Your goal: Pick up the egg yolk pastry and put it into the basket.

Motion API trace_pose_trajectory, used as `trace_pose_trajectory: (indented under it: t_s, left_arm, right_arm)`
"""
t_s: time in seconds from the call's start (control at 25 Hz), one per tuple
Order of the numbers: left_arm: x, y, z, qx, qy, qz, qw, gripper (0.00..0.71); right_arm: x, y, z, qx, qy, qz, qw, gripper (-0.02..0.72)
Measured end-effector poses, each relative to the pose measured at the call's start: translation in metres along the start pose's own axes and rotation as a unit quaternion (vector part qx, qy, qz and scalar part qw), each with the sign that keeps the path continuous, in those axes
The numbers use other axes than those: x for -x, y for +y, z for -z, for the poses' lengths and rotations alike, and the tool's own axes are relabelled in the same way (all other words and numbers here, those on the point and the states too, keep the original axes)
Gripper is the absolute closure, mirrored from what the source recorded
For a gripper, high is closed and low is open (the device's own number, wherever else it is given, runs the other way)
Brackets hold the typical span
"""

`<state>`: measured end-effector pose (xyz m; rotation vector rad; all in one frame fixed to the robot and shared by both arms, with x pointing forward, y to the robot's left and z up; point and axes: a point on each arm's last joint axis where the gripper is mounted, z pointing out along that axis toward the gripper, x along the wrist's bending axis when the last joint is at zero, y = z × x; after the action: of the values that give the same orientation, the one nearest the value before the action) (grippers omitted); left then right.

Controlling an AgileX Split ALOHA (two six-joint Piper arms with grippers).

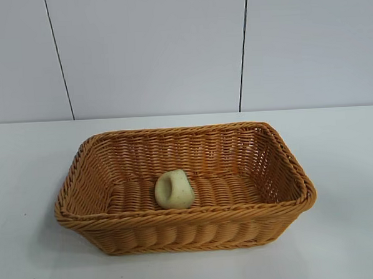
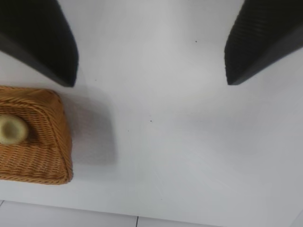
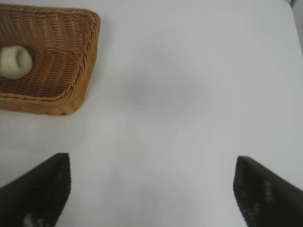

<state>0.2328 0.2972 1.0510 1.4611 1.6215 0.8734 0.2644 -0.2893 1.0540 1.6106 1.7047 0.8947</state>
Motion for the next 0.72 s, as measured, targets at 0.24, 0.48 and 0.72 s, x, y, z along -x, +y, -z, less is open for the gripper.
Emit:
trace_pose_trajectory:
  t_s: [0.24,0.48,0.72]
  left_arm:
    - [0.0,0.0,0.0,0.0,0.0,0.0,1.0,0.099]
    - [0.0,0.0,0.0,0.0,0.0,0.0,1.0,0.099]
    - [0.0,0.0,0.0,0.0,0.0,0.0,1.0,0.099]
  right_arm:
    - [-0.002,-0.005,0.009,0.031,0.012,0.014,0.999,0.034]
    - [-0.004,-0.015,0.023,0.084,0.018,0.026,0.996,0.034]
    - [-0.004,-0.017,0.025,0.091,0.017,0.027,0.995,0.034]
